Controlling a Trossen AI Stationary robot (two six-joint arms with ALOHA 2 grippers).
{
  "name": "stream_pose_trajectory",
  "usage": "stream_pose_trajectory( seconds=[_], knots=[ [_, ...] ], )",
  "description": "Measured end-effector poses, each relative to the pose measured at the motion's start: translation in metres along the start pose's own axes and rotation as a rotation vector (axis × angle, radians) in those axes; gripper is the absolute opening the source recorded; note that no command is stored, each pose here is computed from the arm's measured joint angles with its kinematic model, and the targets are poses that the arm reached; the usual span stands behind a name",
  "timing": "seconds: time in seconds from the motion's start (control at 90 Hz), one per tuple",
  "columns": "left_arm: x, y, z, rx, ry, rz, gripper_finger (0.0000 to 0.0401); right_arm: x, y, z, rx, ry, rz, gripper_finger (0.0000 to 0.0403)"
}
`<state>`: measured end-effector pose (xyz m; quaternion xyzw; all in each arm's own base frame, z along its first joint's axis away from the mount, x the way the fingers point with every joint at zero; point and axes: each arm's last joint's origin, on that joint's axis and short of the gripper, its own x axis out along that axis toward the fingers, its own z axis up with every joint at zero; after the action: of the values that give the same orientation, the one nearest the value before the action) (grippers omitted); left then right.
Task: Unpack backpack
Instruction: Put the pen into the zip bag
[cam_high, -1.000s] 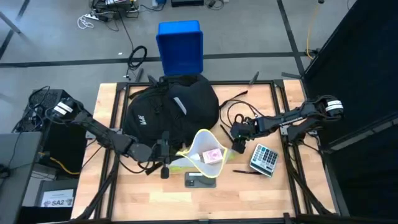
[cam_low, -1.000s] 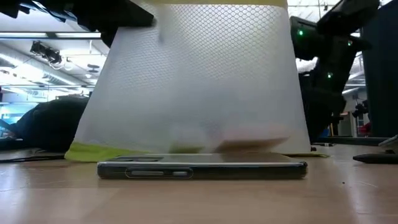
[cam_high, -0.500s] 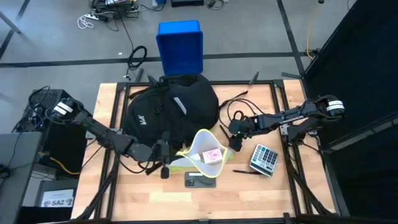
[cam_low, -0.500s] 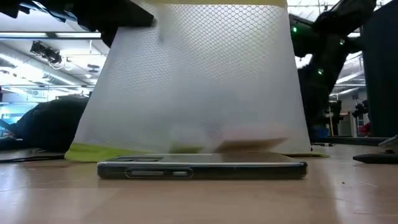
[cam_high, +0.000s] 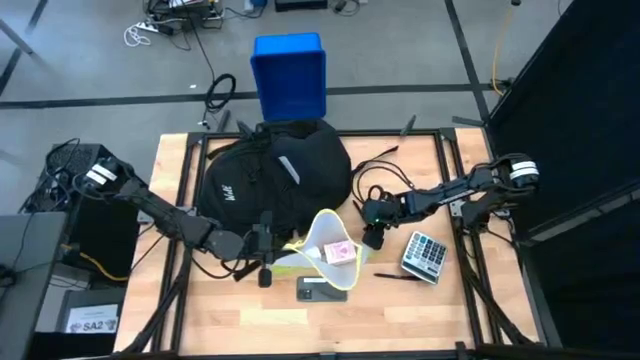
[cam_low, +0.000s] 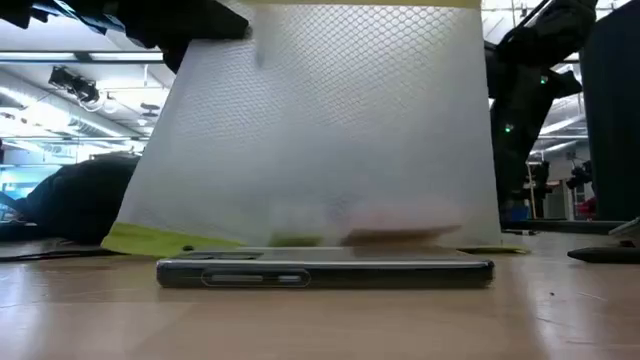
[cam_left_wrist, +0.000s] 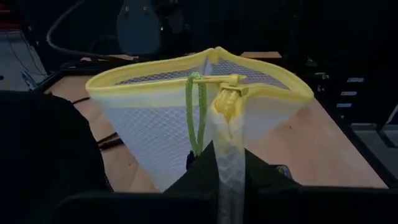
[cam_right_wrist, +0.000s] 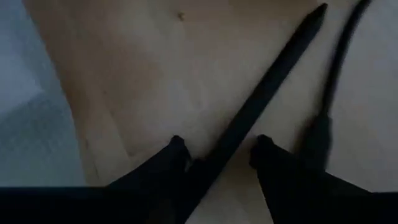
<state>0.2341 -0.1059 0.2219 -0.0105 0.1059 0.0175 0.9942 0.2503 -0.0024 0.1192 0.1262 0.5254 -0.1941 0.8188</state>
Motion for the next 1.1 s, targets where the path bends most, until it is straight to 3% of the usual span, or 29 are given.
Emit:
stream_pose_trajectory(
  seconds=[0.422, 0.622, 0.8, 1.1],
  knots=[
    [0.000, 0.000, 0.000, -0.002, -0.003, 0.000, 0.0000, -0.018, -0.033, -0.013, 0.038, 0.186, -0.130, 0.0081],
    [0.000, 0.000, 0.000, -0.001, -0.003, 0.000, 0.0000, -0.018, -0.036, -0.012, 0.012, 0.202, -0.104, 0.0011],
    [0.000, 0.000, 0.000, -0.001, -0.003, 0.000, 0.0000, -0.020, -0.032, -0.012, 0.013, 0.202, -0.117, 0.0005],
    [0.000, 0.000, 0.000, -0.001, -0.002, 0.000, 0.0000, -0.055, -0.014, 0.002, -0.028, 0.268, -0.296, 0.0002]
  ],
)
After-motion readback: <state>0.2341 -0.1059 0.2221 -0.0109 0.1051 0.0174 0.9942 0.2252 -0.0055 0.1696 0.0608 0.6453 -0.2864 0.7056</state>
